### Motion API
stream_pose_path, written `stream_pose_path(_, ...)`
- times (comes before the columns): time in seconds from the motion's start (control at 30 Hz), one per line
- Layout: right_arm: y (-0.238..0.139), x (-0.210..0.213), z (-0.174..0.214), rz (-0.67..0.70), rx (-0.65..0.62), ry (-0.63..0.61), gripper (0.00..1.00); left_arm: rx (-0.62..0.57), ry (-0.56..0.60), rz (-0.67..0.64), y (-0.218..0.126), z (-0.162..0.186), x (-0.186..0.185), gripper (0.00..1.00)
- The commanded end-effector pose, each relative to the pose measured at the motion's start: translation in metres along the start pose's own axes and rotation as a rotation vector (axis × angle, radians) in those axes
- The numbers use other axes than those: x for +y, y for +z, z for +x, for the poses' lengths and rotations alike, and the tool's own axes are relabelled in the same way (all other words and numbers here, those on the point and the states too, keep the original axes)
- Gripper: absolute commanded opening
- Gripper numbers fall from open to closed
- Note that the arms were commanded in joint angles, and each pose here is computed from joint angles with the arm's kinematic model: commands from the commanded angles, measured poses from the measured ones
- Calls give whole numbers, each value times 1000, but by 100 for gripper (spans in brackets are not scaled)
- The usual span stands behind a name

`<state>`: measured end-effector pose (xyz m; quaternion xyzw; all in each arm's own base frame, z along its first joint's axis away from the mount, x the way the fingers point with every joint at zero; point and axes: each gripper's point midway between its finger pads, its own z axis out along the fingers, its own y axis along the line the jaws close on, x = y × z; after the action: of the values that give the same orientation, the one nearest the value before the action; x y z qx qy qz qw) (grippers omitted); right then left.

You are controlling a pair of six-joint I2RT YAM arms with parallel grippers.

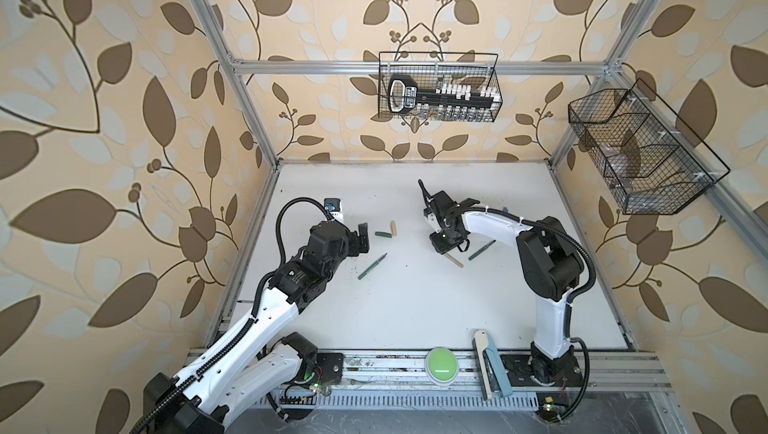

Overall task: Insert the pens into the pen caps
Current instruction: 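Move the right gripper over the beige fountain pen and grasp it near the nib, then lift the beige pen with the right gripper while the left gripper approaches it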

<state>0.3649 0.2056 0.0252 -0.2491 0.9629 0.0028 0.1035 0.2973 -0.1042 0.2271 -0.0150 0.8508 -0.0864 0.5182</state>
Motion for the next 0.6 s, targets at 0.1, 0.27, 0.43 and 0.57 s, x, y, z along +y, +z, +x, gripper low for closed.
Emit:
stream_pose_path(0.1, 9, 8, -4, -7, 26, -23, 37, -17, -24, -8, -1, -1, 1, 99)
stream_pose_path(0.27, 16, 4, -4, 22, 48, -40, 35, -19, -25, -9, -2, 0, 3, 99)
stream_pose_path(0.43, 24, -3, 0, 46, 87, -41, 32, -11, -32, -10, 0, 2, 2, 99)
stream_pose_path(0.57, 27, -8, 6, 70, 111, -40, 25, -4, -30, 12, 1, 4, -2, 99)
